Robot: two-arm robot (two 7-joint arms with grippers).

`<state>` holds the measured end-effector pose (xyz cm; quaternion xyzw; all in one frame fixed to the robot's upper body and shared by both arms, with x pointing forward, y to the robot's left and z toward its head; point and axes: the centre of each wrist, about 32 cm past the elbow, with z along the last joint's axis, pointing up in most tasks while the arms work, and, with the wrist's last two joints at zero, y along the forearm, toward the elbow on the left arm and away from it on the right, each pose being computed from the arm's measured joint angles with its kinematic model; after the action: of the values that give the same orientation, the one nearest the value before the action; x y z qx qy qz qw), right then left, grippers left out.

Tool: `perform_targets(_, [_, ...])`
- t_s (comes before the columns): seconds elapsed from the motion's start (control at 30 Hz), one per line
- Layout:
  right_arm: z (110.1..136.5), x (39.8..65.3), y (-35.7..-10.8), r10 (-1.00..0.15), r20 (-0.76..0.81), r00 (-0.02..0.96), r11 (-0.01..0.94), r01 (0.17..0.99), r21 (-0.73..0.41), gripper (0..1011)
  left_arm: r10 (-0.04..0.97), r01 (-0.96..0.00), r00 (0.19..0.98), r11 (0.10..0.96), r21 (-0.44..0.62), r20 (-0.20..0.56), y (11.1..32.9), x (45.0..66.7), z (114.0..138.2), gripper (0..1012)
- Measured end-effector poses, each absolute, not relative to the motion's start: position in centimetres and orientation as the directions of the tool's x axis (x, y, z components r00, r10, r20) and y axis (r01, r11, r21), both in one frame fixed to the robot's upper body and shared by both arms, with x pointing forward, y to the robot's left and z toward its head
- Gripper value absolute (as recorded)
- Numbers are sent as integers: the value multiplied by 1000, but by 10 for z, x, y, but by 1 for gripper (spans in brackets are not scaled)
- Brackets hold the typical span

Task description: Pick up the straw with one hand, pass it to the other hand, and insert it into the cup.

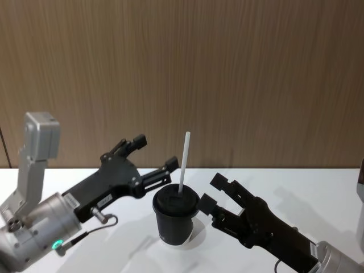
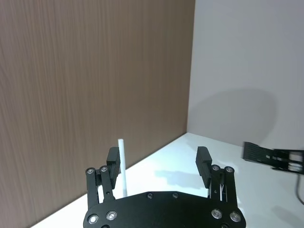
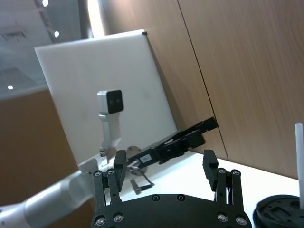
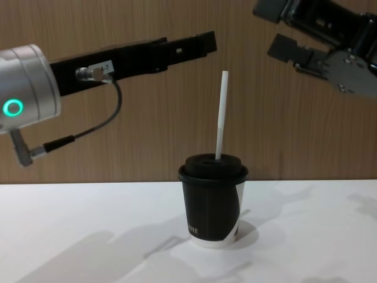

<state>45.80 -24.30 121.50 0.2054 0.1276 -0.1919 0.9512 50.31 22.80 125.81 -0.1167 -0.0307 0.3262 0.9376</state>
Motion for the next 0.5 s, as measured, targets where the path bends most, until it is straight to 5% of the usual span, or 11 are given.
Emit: perform_targets(0.5, [1227,460,-255,-399,-167,901,880,428,206,1001,601,-597,798,773,-214,-53,235,472,1252,1000])
